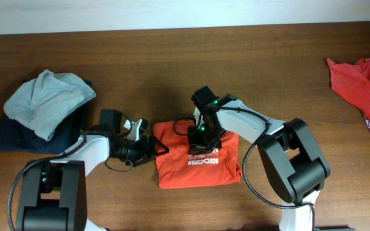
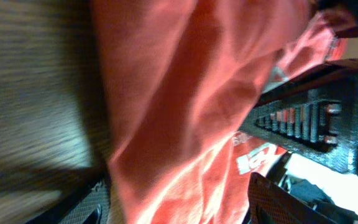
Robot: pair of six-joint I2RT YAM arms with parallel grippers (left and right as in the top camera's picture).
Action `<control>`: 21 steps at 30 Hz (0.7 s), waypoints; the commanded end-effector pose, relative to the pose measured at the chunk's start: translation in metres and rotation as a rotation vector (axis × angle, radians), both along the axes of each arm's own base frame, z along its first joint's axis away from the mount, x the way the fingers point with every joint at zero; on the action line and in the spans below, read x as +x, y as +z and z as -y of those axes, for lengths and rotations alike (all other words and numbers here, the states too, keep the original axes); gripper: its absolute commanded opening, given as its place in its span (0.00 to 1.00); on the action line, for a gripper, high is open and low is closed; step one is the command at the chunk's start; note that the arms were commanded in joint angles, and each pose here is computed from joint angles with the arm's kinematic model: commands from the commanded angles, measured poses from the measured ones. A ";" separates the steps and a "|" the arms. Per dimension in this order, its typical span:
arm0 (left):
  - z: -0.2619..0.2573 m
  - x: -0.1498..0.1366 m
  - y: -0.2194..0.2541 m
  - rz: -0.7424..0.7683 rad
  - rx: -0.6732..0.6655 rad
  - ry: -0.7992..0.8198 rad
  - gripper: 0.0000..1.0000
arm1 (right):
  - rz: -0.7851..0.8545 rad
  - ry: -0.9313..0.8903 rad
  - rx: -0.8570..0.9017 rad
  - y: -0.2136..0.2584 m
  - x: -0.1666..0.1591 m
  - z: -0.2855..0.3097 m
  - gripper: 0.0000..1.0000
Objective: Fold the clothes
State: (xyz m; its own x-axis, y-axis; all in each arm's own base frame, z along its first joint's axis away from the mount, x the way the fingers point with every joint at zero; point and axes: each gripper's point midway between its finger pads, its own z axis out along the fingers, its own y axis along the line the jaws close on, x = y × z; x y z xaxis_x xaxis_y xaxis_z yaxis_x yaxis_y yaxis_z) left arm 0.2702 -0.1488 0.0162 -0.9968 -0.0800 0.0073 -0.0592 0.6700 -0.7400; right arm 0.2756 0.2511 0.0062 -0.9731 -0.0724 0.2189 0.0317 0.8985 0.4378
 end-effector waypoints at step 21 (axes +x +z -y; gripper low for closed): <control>0.022 -0.009 -0.014 -0.173 -0.085 0.065 0.53 | -0.003 0.005 0.034 -0.008 0.003 -0.006 0.18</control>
State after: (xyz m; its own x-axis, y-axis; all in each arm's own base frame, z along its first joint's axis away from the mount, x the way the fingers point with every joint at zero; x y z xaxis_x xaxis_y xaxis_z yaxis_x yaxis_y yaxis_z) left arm 0.2578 -0.1706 0.0092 -0.9901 -0.0691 0.1225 -0.1395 0.5922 -0.7936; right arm 0.2806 0.2572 0.0075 -0.9765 -0.0792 0.2003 0.0246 0.8828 0.4691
